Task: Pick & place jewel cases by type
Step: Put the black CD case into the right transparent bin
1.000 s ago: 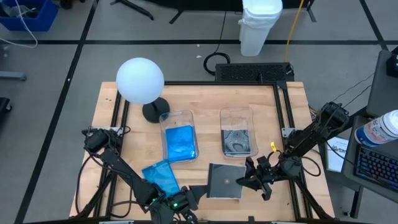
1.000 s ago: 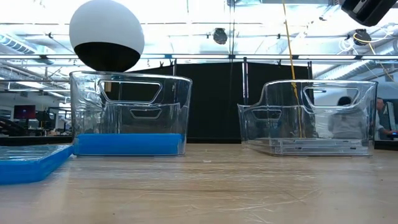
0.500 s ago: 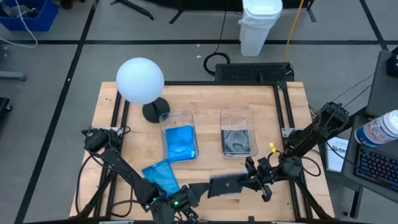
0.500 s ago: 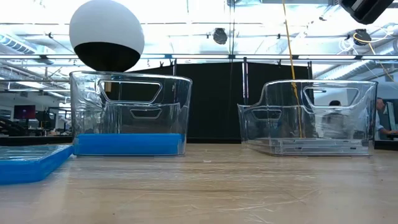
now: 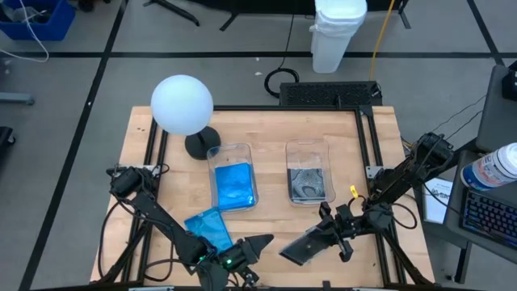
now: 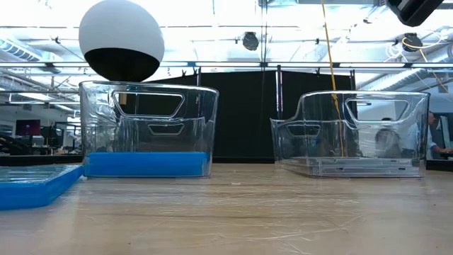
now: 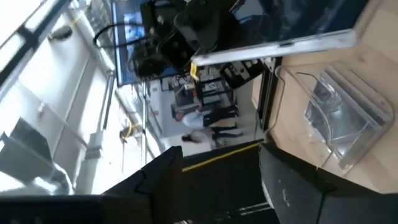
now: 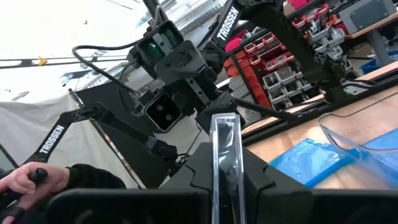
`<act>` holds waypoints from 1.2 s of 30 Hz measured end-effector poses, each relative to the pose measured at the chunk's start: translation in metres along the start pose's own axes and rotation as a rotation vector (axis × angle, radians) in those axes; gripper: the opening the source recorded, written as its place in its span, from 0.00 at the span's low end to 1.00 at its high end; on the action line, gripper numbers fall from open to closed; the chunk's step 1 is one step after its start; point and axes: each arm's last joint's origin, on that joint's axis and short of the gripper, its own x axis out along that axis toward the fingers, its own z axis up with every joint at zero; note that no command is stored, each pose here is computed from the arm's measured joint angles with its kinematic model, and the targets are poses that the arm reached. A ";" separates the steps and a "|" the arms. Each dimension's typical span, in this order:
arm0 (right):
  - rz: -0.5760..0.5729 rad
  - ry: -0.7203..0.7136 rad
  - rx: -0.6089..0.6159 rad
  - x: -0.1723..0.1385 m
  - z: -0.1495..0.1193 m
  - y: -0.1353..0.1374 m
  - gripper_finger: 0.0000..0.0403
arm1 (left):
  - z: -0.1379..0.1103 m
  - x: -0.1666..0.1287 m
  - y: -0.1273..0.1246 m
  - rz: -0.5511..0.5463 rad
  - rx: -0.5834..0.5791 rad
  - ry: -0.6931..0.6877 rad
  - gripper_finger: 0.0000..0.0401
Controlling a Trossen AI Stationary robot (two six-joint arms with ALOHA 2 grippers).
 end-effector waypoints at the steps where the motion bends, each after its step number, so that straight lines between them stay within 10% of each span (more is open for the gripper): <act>1: 0.000 0.000 -0.001 0.000 0.000 0.000 0.05 | 0.000 0.000 0.000 0.001 -0.022 0.011 0.54; 12: -0.016 -0.095 -0.226 -0.004 0.018 0.006 0.05 | -0.013 0.004 -0.025 -0.026 -0.337 0.209 0.53; 21: -0.495 -0.135 -0.434 -0.025 0.071 -0.003 0.04 | -0.050 0.007 -0.073 -0.402 -0.623 0.299 0.53; 36: -0.791 -0.157 -0.528 -0.031 0.108 -0.036 0.04 | -0.064 -0.009 -0.139 -0.348 -0.649 0.325 0.53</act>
